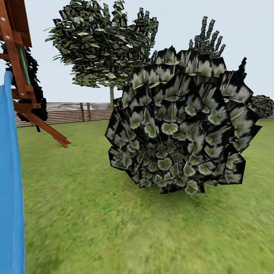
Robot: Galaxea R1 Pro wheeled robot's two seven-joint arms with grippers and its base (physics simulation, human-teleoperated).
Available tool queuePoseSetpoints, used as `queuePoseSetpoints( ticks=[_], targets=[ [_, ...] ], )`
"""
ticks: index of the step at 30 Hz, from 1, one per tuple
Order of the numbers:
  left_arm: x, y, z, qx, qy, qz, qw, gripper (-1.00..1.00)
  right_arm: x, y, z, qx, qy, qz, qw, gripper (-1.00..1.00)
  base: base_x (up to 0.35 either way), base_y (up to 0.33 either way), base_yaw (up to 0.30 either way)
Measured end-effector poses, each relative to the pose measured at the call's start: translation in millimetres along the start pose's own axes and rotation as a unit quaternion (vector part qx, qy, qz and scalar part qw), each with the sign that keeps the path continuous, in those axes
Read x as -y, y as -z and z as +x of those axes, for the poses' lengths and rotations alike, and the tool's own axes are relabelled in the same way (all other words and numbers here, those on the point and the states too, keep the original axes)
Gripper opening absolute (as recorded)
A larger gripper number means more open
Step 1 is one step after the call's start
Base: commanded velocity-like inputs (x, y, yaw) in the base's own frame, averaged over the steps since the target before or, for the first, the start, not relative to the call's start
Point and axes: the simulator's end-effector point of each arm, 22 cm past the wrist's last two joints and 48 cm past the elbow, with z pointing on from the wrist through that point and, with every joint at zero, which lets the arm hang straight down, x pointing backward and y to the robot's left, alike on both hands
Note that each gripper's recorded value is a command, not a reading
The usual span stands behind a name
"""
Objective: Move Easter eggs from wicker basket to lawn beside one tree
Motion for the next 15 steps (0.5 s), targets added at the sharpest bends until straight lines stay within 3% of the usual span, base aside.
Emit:
queuePoseSetpoints(
  ticks=[11,15],
  targets=[
    [0.0,0.0,0.1,0.000,0.000,0.000,1.0000,1.00,-1.0,-0.1,-1.4,0.001,0.000,0.000,1.0000,1.00,0.187,-0.284,0.257],
    [0.0,0.0,0.0,0.000,0.000,0.000,1.0000,1.00,-1.0,0.0,-0.9,0.001,0.000,-0.001,1.0000,1.00,0.187,-0.284,0.086]
  ],
)
